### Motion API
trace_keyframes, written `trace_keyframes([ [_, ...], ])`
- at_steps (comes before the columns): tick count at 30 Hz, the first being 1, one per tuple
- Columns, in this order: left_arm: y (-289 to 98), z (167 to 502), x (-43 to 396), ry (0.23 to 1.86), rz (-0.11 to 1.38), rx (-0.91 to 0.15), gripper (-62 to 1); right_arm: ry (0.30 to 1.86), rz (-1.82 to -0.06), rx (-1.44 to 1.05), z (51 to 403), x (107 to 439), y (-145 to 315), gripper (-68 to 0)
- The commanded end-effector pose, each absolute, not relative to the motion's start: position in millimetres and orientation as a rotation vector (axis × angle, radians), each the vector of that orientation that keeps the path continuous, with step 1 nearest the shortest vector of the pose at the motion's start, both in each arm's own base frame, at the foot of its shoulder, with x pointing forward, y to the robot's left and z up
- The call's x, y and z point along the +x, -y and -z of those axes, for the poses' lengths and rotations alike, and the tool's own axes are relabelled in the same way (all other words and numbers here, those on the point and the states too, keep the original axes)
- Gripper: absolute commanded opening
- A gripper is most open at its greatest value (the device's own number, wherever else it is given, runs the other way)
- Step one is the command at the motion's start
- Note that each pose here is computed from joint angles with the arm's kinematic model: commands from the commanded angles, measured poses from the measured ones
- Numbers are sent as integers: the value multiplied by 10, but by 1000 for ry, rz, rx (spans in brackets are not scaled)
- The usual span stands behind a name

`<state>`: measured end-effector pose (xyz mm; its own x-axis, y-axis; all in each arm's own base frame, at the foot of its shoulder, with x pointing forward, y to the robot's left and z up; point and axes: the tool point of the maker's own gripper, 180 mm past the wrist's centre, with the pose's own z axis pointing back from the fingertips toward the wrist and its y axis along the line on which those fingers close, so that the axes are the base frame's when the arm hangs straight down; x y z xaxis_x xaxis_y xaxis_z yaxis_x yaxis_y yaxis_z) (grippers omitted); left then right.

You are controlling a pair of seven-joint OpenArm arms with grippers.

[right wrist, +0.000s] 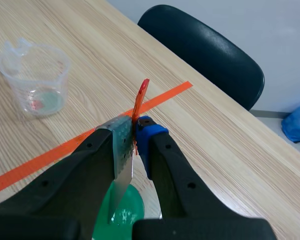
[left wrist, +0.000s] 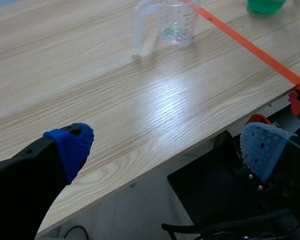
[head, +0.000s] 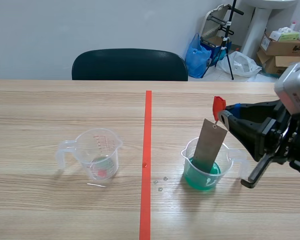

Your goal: Do the redox reaction experiment

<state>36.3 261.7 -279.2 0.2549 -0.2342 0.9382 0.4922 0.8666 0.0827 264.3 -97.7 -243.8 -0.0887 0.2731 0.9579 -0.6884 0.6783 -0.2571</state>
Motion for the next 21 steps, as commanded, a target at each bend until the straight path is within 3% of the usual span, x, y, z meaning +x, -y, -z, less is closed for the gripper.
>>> trace_keyframes([
  [1,-2571,2737,391,1250,495,-262,14,1486,-836,372,2367,2677,962,-656],
  [21,-2571,2737,391,1250,495,-262,14,1471,-831,368,2434,2681,974,-656],
])
